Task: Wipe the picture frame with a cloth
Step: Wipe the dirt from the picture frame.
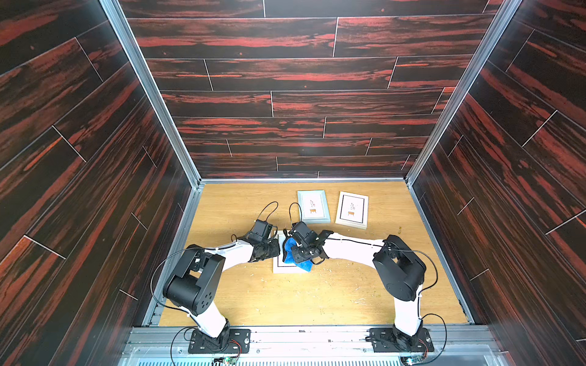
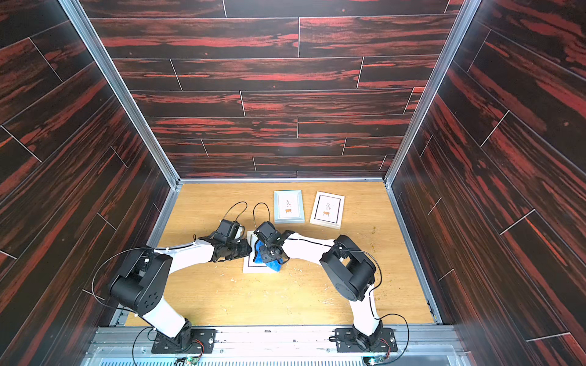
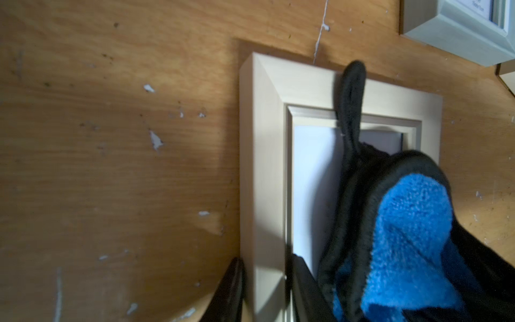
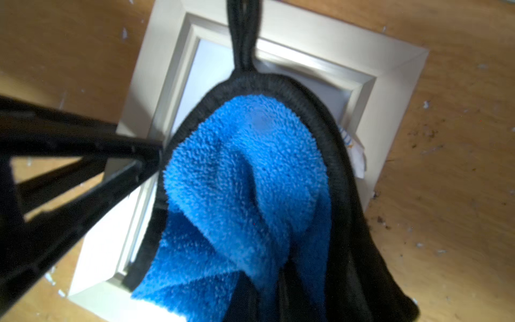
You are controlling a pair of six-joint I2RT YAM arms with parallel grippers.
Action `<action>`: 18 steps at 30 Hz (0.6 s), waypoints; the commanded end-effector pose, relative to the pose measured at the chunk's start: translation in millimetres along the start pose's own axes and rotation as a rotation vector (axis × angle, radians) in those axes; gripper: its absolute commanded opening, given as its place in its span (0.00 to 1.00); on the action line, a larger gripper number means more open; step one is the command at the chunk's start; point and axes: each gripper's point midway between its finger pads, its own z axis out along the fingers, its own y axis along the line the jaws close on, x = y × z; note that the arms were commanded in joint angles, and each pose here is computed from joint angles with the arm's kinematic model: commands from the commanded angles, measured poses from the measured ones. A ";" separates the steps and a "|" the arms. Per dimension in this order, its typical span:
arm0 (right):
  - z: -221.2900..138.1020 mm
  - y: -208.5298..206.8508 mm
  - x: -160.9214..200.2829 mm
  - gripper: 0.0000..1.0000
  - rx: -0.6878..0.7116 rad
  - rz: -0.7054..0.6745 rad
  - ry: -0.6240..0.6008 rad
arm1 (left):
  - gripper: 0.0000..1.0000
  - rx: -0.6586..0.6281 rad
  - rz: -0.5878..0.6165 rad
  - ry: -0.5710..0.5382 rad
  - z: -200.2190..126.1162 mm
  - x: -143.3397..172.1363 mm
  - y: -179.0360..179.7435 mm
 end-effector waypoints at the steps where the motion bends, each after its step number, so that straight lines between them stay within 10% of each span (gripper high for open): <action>1: 22.2 -44.0 -16.4 0.00 0.125 0.046 0.023 | 0.27 -0.120 -0.034 0.178 7.1 50.5 33.6; 6: 29.1 -54.3 -45.4 0.00 0.156 0.052 0.004 | 0.27 -0.120 -0.037 0.171 7.3 48.5 31.2; 18: -2.6 -33.6 47.6 0.00 0.059 0.051 0.060 | 0.26 -0.080 -0.077 0.162 12.3 48.0 24.2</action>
